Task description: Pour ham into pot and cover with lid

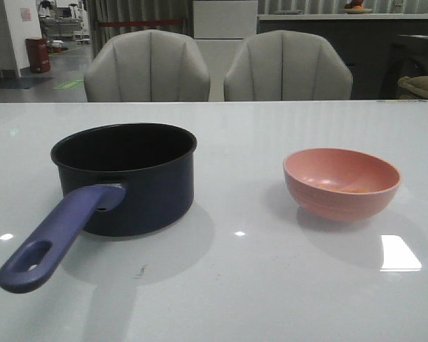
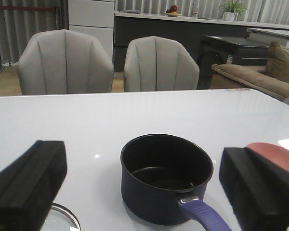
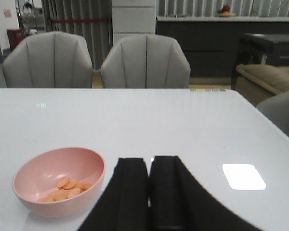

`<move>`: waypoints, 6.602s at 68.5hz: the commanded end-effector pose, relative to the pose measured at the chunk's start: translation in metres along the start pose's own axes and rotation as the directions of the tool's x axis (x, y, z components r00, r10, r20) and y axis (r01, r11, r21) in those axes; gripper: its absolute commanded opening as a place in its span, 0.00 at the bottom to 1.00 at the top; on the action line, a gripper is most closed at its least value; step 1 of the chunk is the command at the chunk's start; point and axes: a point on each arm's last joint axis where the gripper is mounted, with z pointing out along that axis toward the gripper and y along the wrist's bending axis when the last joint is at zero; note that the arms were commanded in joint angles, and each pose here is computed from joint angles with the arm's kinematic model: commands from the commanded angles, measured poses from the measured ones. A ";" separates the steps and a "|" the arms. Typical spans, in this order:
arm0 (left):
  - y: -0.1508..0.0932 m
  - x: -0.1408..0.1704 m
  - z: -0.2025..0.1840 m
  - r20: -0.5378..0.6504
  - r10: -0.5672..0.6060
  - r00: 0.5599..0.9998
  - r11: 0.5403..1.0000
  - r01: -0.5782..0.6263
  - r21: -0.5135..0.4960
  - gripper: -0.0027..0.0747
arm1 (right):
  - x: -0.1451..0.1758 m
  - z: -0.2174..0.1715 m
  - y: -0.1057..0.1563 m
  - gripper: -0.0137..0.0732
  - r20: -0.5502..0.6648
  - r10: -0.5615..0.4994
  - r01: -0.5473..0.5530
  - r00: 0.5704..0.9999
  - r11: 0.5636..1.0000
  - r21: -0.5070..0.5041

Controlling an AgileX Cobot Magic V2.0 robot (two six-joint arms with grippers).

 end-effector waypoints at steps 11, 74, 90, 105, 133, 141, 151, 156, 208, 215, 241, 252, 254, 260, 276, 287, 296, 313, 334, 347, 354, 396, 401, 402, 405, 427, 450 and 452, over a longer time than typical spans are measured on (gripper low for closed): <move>-0.002 -0.015 -0.001 0.092 -0.004 0.996 1.000 0.003 0.014 0.91 | -0.032 0.030 0.002 0.33 -0.034 -0.023 0.023 0.999 1.000 0.003; -0.002 -0.015 -0.001 0.091 -0.004 0.996 1.000 0.003 0.014 0.91 | -0.033 0.226 0.038 0.76 -0.661 0.051 -0.083 0.749 0.996 -0.017; -0.002 -0.015 -0.001 0.091 -0.004 0.996 1.000 0.003 0.014 0.91 | -0.006 0.272 0.044 0.76 -0.745 0.081 -0.109 0.662 0.994 0.011; -0.002 -0.015 -0.001 0.091 -0.004 0.996 1.000 0.003 0.014 0.91 | 0.019 0.299 0.049 0.76 -0.795 0.110 -0.135 0.597 0.990 0.036; -0.002 -0.015 -0.001 0.091 -0.004 0.996 1.000 0.003 0.014 0.91 | 0.011 0.316 0.054 0.33 -0.813 0.131 -0.166 0.567 0.985 0.043; -0.002 -0.015 -0.001 0.091 -0.004 0.996 1.000 0.003 0.014 0.91 | 0.001 0.321 0.056 0.33 -0.796 0.145 -0.186 0.588 0.982 0.042; -0.002 -0.015 -0.001 0.091 -0.004 0.996 1.000 0.003 0.014 0.91 | -0.025 0.322 0.068 0.33 -0.787 0.111 -0.211 0.607 0.977 -0.025; -0.002 -0.015 -0.001 0.091 -0.004 0.996 1.000 0.003 0.014 0.91 | -0.044 0.322 0.082 0.32 -0.762 0.016 -0.172 0.647 0.977 -0.126; -0.002 -0.015 -0.001 0.091 -0.004 0.996 1.000 0.003 0.014 0.91 | -0.110 0.322 0.253 0.32 -0.275 -0.114 -0.056 0.955 0.839 -0.541; -0.002 -0.015 -0.001 0.091 -0.004 0.996 1.000 0.003 0.014 0.91 | -0.101 0.320 0.250 0.32 -0.147 -0.088 -0.002 0.985 0.854 -0.521; -0.002 -0.015 -0.001 0.091 -0.004 0.996 1.000 0.003 0.014 0.91 | -0.057 0.283 0.249 0.32 0.473 -0.079 0.350 0.877 0.780 -0.518; -0.002 -0.015 -0.001 0.091 -0.004 0.996 1.000 0.003 0.014 0.91 | -0.047 0.283 0.254 0.32 0.578 -0.100 0.437 0.810 0.761 -0.480; -0.002 -0.015 -0.001 0.091 -0.004 0.996 1.000 0.003 0.014 0.91 | -0.043 0.284 0.255 0.32 0.595 -0.117 0.459 0.795 0.758 -0.464; -0.002 -0.015 -0.001 0.091 -0.004 0.996 1.000 0.003 0.014 0.91 | -0.034 0.285 0.259 0.32 0.654 -0.200 0.554 0.730 0.733 -0.395; -0.002 -0.015 -0.001 0.091 -0.004 0.996 1.000 0.003 0.014 0.91 | -0.018 0.281 0.264 0.32 0.791 -0.323 0.698 0.520 0.695 -0.175; -0.002 -0.015 -0.001 0.091 -0.004 0.996 1.000 0.003 0.014 0.91 | -0.013 0.279 0.263 0.32 0.808 -0.384 0.744 0.447 0.661 -0.098; -0.002 -0.015 -0.001 0.091 -0.004 0.996 1.000 0.003 0.014 0.91 | -0.013 0.279 0.263 0.32 0.811 -0.408 0.761 0.419 0.645 -0.069; -0.002 -0.015 -0.001 0.091 -0.004 0.996 1.000 0.003 0.014 0.91 | -0.013 0.279 0.263 0.32 0.804 -0.380 0.737 0.458 0.667 -0.104; -0.002 -0.015 -0.001 0.091 -0.004 0.996 1.000 0.003 0.014 0.91 | -0.016 0.283 0.259 0.32 0.577 0.052 0.313 0.815 0.798 -0.514; -0.002 -0.015 -0.001 0.091 -0.004 0.996 1.000 0.003 0.014 0.91 | -0.017 0.285 0.260 0.32 0.346 0.114 0.137 0.931 0.771 -0.622; -0.002 -0.015 -0.001 0.091 -0.004 0.996 1.000 0.003 0.014 0.91 | -0.024 0.284 0.257 0.32 0.213 0.016 0.121 0.977 0.781 -0.613; -0.002 -0.015 -0.001 0.091 -0.004 0.996 1.000 0.003 0.014 0.91 | -0.059 0.278 0.153 0.32 -0.464 -0.131 -0.049 0.876 0.933 -0.356; -0.002 -0.015 -0.001 0.091 -0.004 0.996 1.000 0.003 0.014 0.91 | -0.053 0.281 0.136 0.32 -0.540 -0.105 -0.076 0.835 0.950 -0.301; -0.002 -0.015 -0.001 0.091 -0.004 0.996 1.000 0.003 0.014 0.91 | -0.053 0.281 0.133 0.32 -0.551 -0.103 -0.076 0.828 0.953 -0.293; -0.002 -0.015 -0.001 0.091 -0.004 0.996 1.000 0.003 0.014 0.91 | -0.050 0.283 0.124 0.32 -0.582 -0.093 -0.082 0.808 0.960 -0.268; -0.002 -0.015 -0.001 0.091 -0.004 0.996 1.000 0.003 0.014 0.91 | -0.014 0.298 0.073 0.32 -0.757 -0.028 -0.088 0.652 0.990 -0.112; -0.002 -0.015 -0.001 0.091 -0.004 0.996 1.000 0.003 0.014 0.91 | 0.022 0.307 0.057 0.37 -0.844 0.001 -0.085 0.537 0.995 -0.053; -0.002 -0.015 -0.001 0.091 -0.004 0.996 1.000 0.003 0.014 0.91 | 0.024 0.308 0.057 0.40 -0.847 0.001 -0.085 0.532 0.995 -0.053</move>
